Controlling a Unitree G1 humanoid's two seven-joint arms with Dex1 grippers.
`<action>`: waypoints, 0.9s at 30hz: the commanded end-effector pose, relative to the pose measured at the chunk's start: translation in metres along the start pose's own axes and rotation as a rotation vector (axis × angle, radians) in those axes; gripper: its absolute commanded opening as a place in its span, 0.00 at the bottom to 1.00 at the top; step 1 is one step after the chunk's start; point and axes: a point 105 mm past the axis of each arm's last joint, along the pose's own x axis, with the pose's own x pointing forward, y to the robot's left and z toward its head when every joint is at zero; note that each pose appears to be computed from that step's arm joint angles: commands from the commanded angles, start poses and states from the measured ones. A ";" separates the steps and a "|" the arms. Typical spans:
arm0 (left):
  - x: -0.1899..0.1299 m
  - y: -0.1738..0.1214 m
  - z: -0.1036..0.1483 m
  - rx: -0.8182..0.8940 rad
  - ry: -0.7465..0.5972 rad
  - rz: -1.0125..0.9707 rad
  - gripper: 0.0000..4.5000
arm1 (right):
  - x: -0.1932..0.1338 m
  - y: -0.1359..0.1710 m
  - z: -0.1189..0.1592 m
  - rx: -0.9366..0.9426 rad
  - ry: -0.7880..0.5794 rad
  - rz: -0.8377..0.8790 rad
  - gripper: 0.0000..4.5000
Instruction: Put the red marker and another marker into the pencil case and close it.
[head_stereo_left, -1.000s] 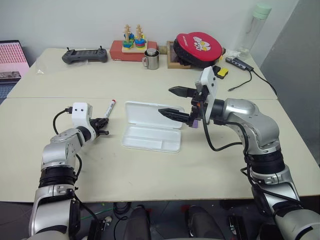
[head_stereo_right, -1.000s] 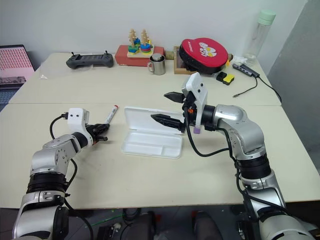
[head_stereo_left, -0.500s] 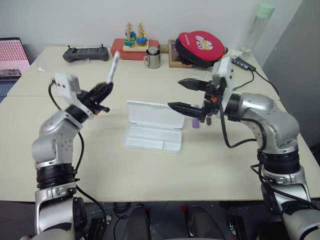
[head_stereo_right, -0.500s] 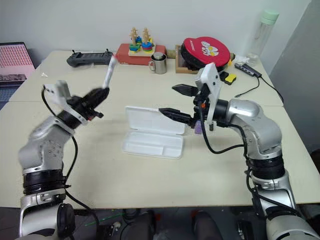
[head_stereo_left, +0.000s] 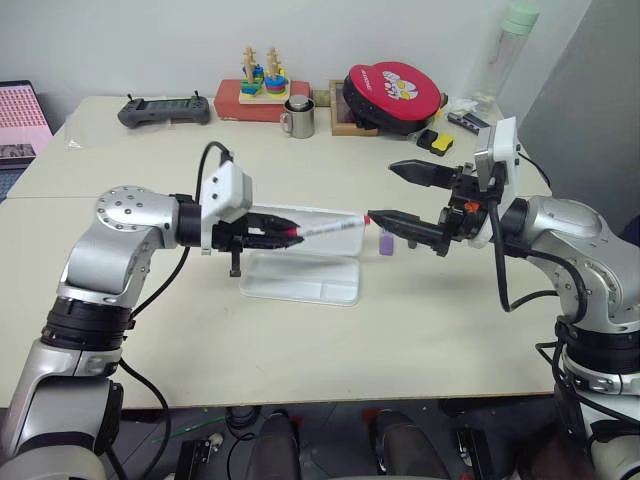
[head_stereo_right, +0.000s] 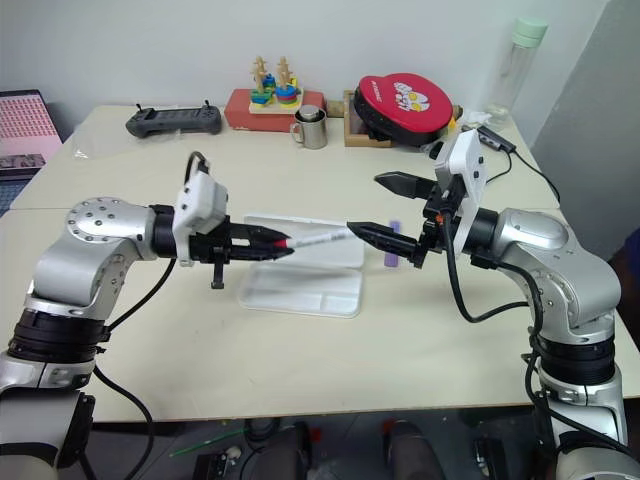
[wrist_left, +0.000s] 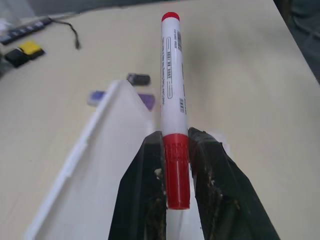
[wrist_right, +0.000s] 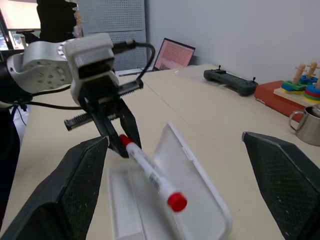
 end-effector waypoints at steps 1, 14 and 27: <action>0.000 0.005 -0.024 0.108 0.155 -0.072 0.09 | -0.005 0.011 -0.002 -0.038 0.027 -0.016 1.00; 0.004 0.020 -0.044 0.115 0.229 -0.083 0.17 | -0.009 0.026 -0.030 -0.005 0.131 -0.038 1.00; -0.001 0.023 -0.003 0.067 0.015 -0.014 0.79 | -0.008 -0.012 -0.050 0.033 0.232 -0.261 1.00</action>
